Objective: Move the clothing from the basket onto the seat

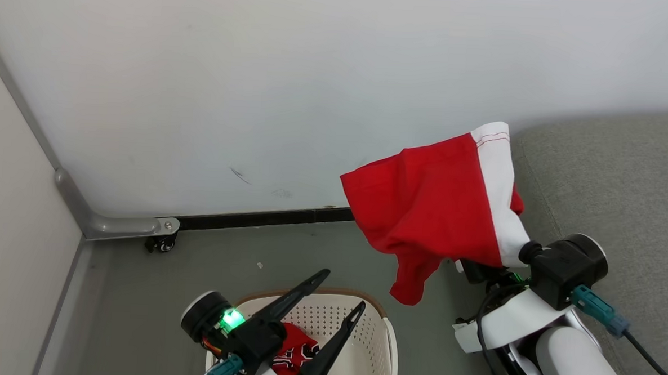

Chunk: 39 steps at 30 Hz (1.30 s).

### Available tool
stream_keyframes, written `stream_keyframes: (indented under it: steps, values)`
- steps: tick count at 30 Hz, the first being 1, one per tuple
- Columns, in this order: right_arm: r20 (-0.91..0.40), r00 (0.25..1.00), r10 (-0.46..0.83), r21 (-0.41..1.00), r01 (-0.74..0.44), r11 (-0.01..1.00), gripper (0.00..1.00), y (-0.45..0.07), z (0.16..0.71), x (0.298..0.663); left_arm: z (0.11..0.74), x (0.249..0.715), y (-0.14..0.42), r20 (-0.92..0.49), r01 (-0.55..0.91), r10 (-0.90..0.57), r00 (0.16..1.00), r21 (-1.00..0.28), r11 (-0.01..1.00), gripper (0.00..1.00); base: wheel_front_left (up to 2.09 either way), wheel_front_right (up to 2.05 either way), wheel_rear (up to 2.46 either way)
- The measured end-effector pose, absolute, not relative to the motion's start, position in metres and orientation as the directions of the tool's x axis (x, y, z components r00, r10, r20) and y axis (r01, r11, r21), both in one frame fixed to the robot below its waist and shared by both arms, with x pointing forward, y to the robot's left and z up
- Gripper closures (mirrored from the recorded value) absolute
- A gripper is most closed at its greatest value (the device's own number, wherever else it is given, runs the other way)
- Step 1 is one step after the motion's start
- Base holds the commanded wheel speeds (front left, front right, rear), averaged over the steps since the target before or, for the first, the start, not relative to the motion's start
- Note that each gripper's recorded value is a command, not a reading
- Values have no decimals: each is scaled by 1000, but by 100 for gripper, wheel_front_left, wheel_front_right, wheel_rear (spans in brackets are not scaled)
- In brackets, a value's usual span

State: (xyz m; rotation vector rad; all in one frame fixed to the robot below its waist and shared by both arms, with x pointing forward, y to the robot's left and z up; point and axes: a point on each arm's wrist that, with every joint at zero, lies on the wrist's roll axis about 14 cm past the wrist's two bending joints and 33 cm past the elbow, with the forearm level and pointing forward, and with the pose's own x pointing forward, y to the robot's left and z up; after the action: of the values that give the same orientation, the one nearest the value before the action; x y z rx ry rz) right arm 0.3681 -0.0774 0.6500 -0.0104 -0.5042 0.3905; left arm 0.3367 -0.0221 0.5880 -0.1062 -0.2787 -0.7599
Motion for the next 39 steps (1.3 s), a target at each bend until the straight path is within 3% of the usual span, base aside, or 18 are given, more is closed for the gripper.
stream_keyframes:
  steps: [12, 24, 39]
  values:
    - [500, 808, 312, -109, -298, 948, 100, -98, 661, 369, 547, 318, -27, 172, 720, -711, 681, 18, 694, 0, 0, 0, 0]
    - [475, 852, 218, -104, -192, 976, 100, -133, 649, 368, 531, 311, -31, 140, 713, -702, 698, -52, 699, 0, 0, 0, 0]
    - [464, 881, 95, -94, -58, 994, 100, -176, 642, 356, 523, 311, -38, 114, 732, -726, 678, -11, 681, 0, 0, 0, 0]
